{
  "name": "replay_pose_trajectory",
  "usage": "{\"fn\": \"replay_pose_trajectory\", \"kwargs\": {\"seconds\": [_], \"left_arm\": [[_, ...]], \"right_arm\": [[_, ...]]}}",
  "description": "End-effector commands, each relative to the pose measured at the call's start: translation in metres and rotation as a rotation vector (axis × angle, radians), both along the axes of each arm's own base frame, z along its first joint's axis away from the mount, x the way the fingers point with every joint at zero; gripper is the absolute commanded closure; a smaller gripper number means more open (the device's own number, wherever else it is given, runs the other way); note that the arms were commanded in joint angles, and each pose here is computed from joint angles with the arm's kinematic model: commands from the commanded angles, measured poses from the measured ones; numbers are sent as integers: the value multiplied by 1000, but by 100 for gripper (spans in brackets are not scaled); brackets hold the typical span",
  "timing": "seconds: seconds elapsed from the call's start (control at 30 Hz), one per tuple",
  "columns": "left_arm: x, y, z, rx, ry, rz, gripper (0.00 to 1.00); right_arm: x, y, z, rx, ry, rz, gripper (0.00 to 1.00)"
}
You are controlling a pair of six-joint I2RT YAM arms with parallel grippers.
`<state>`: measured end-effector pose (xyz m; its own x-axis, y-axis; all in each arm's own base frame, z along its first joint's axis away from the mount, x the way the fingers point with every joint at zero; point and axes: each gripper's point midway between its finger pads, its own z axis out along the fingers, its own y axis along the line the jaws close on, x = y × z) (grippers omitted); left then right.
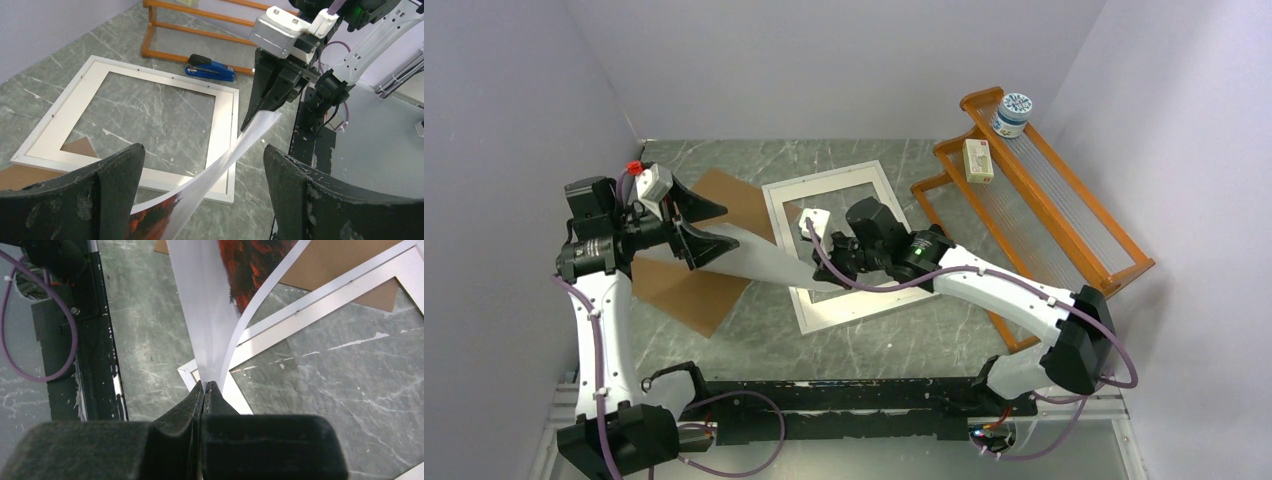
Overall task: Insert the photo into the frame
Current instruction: Turn over the photo at the center of the board.
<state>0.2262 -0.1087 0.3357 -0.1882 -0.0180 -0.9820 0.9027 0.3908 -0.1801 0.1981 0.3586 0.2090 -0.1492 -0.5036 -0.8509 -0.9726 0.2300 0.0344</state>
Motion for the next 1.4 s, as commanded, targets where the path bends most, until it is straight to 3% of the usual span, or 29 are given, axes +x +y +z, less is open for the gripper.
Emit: {"fn": "replay_pose_trajectory", "kwargs": {"seconds": [0.0,0.2,0.27,0.4,0.57,0.6,0.73,0.83,0.87,0.97,1.1,1.2,1.37], "left_arm": [[-2,-2,2,21,-38,-10,6],[-6,-5,8,24,-63,-33,8],[-7,-5,6,25,-63,-36,16],[-3,-5,7,-16,-31,-65,41],[-6,-7,8,-41,-24,-97,46],[-7,-8,9,-47,-24,-103,52],[-6,-9,17,-49,-23,-106,96],[-9,-9,28,-25,-68,-104,98],[-9,-9,34,-17,-74,-99,97],[-4,-6,48,12,-47,-25,97],[3,0,80,36,-202,157,97],[1,3,104,22,-281,232,97],[3,7,137,6,-325,295,98]], "right_arm": [[-6,2,36,65,-63,60,100],[-1,-1,33,48,-75,30,100],[-1,0,36,56,-77,32,100],[-3,3,47,77,-77,49,100],[-7,3,52,80,-76,67,100],[-6,3,53,82,-77,66,100],[-3,5,60,89,-41,32,100],[2,6,66,89,-14,-15,100],[6,5,69,94,-15,-36,96],[25,0,83,143,-67,-137,52],[51,-20,136,337,-212,-343,20],[48,-34,183,520,-296,-385,11],[44,-68,247,755,-340,-515,9]]}}
